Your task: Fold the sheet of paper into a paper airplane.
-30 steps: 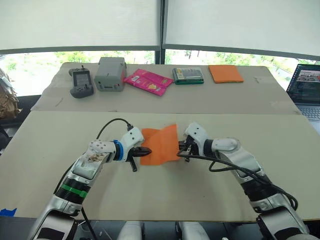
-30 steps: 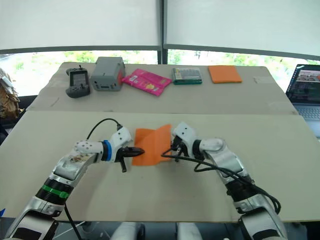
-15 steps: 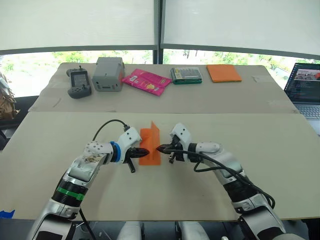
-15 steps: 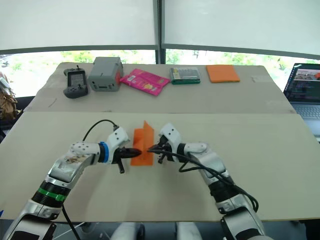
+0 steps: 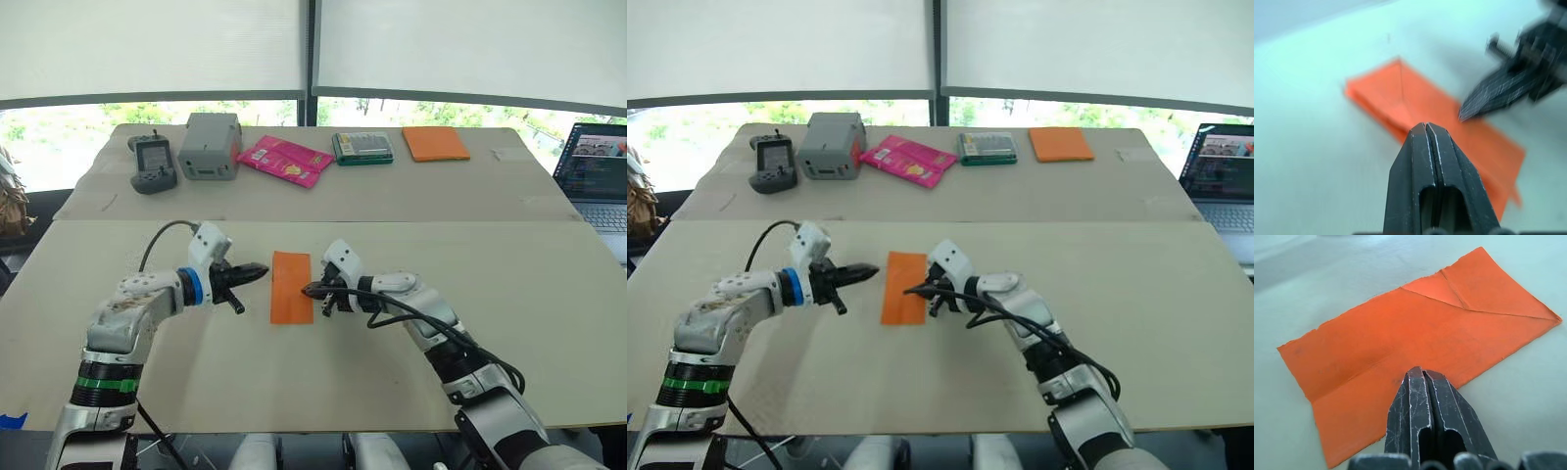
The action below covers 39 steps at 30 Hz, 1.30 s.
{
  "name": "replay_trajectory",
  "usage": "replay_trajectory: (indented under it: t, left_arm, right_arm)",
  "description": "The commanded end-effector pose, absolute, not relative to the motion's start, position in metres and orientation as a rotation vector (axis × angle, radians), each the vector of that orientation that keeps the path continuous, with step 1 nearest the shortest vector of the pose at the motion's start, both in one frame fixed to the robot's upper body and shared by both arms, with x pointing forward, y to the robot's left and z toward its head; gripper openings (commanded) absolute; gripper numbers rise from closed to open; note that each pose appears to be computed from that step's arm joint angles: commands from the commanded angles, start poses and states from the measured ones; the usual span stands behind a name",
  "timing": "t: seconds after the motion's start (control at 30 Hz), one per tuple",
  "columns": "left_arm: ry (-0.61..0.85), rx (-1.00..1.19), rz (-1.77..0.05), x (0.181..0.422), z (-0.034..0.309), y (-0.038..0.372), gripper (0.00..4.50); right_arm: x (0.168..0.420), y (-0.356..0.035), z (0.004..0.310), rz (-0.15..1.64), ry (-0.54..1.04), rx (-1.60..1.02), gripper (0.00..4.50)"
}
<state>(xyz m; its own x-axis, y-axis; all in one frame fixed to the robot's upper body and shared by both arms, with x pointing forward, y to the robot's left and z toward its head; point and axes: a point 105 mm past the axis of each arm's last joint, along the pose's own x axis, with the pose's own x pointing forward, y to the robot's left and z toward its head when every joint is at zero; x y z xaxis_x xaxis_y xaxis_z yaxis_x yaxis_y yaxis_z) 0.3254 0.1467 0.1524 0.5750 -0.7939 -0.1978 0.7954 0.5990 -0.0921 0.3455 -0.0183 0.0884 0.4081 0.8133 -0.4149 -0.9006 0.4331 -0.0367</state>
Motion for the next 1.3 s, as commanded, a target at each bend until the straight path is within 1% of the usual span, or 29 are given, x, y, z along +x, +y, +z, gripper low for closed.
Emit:
replay_trajectory:
  t: [0.03, 0.13, 0.27, 0.47, 0.6, 0.73, 0.9, 1.03, 1.2, 1.3]
  left_arm:
    - [0.221, 0.057, -1.009, 0.316, 0.153, 0.129, 0.00]
    - [0.266, 0.092, -1.025, 0.315, 0.138, 0.120, 0.00]
    - [0.399, 0.197, -0.982, 0.318, 0.101, 0.124, 0.00]
    - [0.450, 0.246, -0.989, 0.314, 0.084, 0.125, 0.00]
    - [0.461, 0.253, -0.998, 0.312, 0.078, 0.121, 0.00]
    - [0.474, 0.246, -0.988, 0.311, 0.074, 0.121, 0.00]
    - [0.464, 0.228, -0.967, 0.310, 0.075, 0.121, 0.00]
    - [0.472, 0.219, -0.953, 0.306, 0.073, 0.123, 0.00]
    - [0.477, 0.209, -0.927, 0.307, 0.073, 0.126, 0.00]
    - [0.477, 0.206, -0.903, 0.309, 0.073, 0.130, 0.00]
  right_arm:
    - [0.344, -0.023, 0.071, 1.069, 0.429, -0.298, 0.06]
    - [0.346, -0.025, 0.072, 1.060, 0.426, -0.297, 0.06]
    - [0.349, -0.036, 0.079, 1.025, 0.396, -0.289, 0.06]
    - [0.355, -0.042, 0.087, 0.995, 0.352, -0.269, 0.06]
    - [0.360, -0.038, 0.092, 0.993, 0.324, -0.273, 0.06]
    - [0.371, -0.029, 0.098, 0.993, 0.288, -0.277, 0.06]
    - [0.398, -0.020, 0.109, 0.945, 0.213, -0.310, 0.06]
    - [0.411, -0.015, 0.119, 0.942, 0.167, -0.334, 0.06]
    - [0.413, -0.007, 0.117, 0.990, 0.143, -0.374, 0.06]
    - [0.406, -0.001, 0.111, 1.054, 0.142, -0.390, 0.06]
